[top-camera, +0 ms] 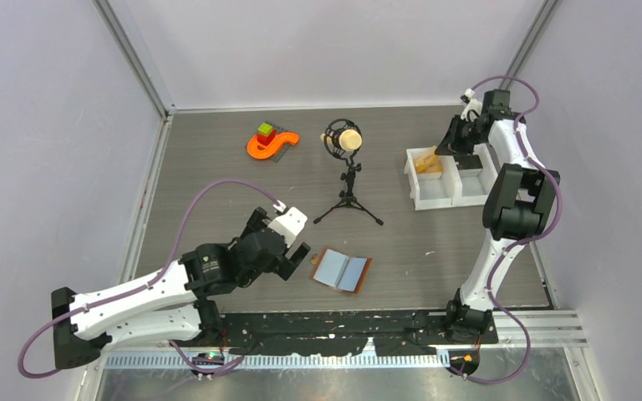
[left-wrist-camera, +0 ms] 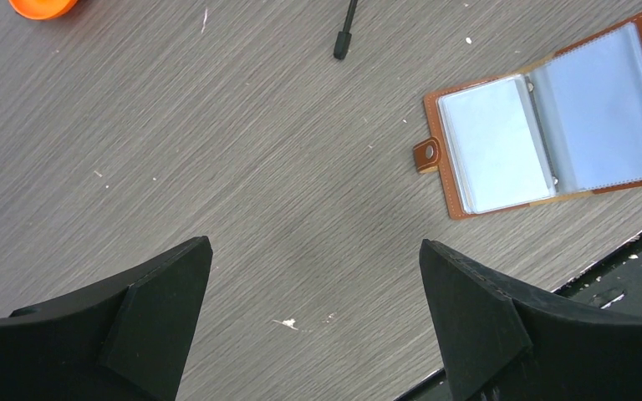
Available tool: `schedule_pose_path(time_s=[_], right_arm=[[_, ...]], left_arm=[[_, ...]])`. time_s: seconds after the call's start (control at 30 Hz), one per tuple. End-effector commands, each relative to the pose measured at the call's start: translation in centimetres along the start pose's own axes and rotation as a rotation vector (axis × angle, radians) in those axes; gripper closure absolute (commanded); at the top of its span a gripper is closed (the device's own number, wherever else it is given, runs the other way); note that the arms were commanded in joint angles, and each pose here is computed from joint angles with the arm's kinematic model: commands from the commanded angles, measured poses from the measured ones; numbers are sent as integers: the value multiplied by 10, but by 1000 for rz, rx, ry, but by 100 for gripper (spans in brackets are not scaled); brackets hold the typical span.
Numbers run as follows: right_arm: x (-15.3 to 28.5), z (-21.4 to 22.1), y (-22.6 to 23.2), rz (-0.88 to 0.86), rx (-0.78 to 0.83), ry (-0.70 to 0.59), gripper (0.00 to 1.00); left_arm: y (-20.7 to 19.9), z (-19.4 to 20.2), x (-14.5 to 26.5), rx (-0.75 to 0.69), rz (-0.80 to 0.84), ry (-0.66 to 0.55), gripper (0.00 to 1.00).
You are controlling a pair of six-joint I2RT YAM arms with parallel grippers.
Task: Take the credit cards out of the card holder
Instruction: Place the credit card in the storage box, then remove the credit card from the card holder.
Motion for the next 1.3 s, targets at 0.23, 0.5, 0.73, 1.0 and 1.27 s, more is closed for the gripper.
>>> schedule_pose_path(time_s=[0.23, 0.5, 0.73, 1.0, 1.27], right_arm=[[10, -32, -7, 95, 12, -85, 72], [43, -49, 6, 163, -42, -165, 70], [82, -24, 42, 197, -94, -238, 68], [108, 69, 99, 260, -128, -341, 59], [87, 192, 141, 130, -143, -274, 52]], left_arm=[[7, -20, 7, 24, -31, -56, 0], [3, -15, 2, 162, -1, -77, 0], [1, 6, -17, 336, 102, 67, 8], [-29, 12, -39, 500, 300, 168, 22], [-29, 25, -40, 530, 299, 144, 23]])
Point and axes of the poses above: each gripper's point midway between its finger pads, its own x axis back along the fingers, its own y axis along the line the jaws close on, z = x × y, the point moved 5 cm from there along x, back along the fingers, and after that the axes turned 1 degree about x, right-handed, at the moved point
